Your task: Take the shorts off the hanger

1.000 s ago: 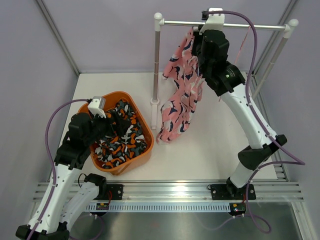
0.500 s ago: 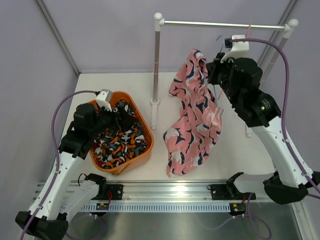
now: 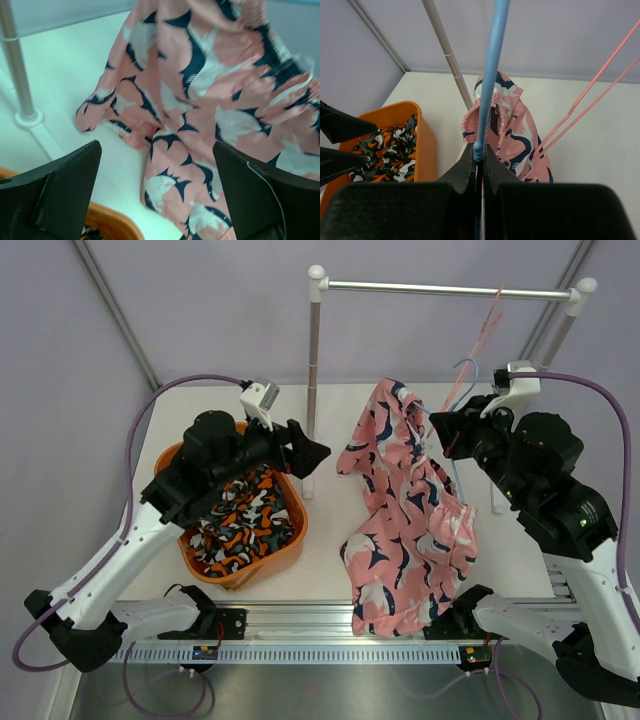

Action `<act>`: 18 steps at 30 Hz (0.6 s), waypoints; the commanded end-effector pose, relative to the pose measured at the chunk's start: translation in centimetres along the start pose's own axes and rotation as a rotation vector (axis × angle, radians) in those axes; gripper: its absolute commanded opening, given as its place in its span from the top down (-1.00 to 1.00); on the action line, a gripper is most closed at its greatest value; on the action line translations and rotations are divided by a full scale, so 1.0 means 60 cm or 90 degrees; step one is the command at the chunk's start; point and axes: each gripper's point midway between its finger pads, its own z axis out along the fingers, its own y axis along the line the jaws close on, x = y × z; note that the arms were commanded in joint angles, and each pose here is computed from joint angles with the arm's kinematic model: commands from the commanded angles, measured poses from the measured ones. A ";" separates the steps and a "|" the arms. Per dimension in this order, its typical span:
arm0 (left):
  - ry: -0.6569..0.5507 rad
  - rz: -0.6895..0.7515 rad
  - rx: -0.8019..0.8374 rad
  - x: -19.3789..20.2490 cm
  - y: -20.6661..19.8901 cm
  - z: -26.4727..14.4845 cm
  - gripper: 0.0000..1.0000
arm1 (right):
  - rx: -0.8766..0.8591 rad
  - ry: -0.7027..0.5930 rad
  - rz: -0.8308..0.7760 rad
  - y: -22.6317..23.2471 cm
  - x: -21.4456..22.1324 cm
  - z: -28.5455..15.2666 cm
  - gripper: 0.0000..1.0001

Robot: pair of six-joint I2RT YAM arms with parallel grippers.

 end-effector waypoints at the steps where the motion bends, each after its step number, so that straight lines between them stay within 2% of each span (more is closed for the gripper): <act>1: -0.081 -0.031 0.016 -0.049 -0.030 0.043 -0.98 | -0.017 0.043 0.016 0.012 0.029 0.023 1.00; 8: -0.135 -0.065 0.107 -0.061 -0.121 0.138 -0.98 | 0.033 0.068 0.016 -0.013 0.057 0.022 1.00; 13: -0.132 -0.089 0.105 -0.046 -0.130 0.202 -0.98 | 0.036 0.079 0.018 -0.019 0.070 0.011 1.00; 18: -0.127 -0.107 0.124 -0.038 -0.149 0.235 -0.96 | 0.037 0.088 0.014 -0.022 0.079 0.004 1.00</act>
